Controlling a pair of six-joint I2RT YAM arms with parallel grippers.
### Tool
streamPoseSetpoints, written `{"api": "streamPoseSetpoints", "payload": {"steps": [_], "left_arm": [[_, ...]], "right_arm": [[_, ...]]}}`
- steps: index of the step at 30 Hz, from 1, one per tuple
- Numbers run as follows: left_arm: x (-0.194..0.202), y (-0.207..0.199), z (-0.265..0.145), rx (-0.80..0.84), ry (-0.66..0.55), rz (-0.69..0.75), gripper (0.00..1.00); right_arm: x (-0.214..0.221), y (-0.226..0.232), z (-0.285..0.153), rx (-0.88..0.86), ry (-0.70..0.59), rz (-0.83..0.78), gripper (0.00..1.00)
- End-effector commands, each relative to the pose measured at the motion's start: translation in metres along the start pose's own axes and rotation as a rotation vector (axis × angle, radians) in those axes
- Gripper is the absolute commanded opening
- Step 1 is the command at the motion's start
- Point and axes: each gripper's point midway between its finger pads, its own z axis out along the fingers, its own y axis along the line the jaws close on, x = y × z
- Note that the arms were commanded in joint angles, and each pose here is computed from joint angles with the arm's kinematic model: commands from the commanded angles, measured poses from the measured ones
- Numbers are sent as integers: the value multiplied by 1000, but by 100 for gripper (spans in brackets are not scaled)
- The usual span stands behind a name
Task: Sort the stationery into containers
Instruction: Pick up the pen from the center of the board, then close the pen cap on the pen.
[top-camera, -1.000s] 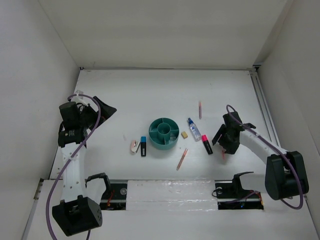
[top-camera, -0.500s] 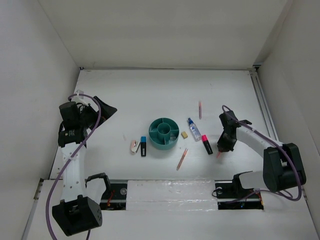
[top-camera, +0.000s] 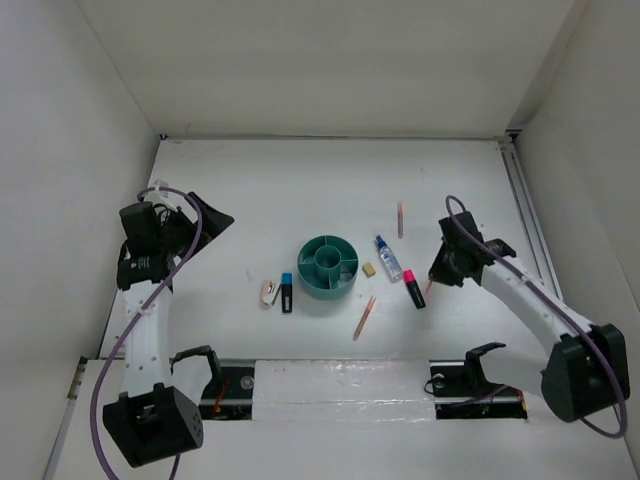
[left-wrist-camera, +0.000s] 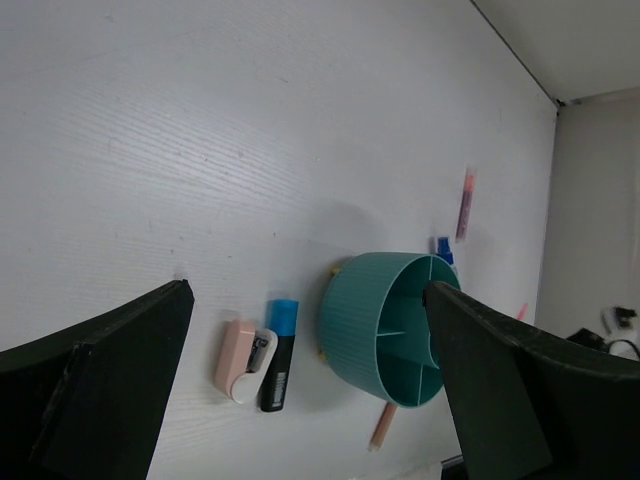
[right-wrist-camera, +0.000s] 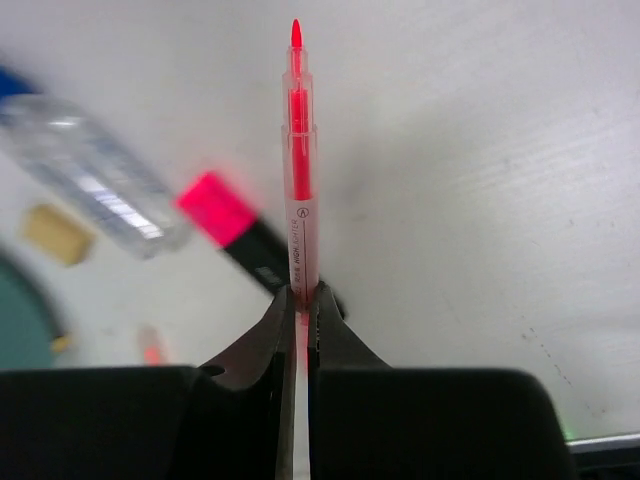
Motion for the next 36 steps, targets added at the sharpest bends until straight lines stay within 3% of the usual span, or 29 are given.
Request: {"api": "streamPoseSetpoints", "payload": {"steps": [1,3,8,13,18,20,23,26,33,36], "left_arm": [[-1,12,8,-34,9,-2,100],[-3,11,10,-45,17,-1,100],[-7,-5,12,-143,-10,56,100],[-18,-11,-1,-183,-42,53,100],[8,17,18,-242,60,39,100],[30,21,35,-273,144,32,100],[50,0,50,-353,123,125,100],[63,6,55,-422,149,98,100],[87,54,64,-595,163,41,100],[94,67,67,-627,160,37,95]], "right_arm": [[-53,53,-61,-223,-220,-73,0],[-59,82,-99,-369,-287,-168,0],[-48,110,-137,-472,-318,-351,0],[-39,129,-170,-578,-372,-436,0],[-26,154,-224,-737,-406,-544,0],[-25,156,-229,-725,-424,-564,0],[-19,159,-235,-738,-436,-601,0],[-14,160,-249,-786,-441,-612,0],[-2,143,-263,-847,-465,-659,0],[-2,138,-266,-850,-475,-667,0]]}}
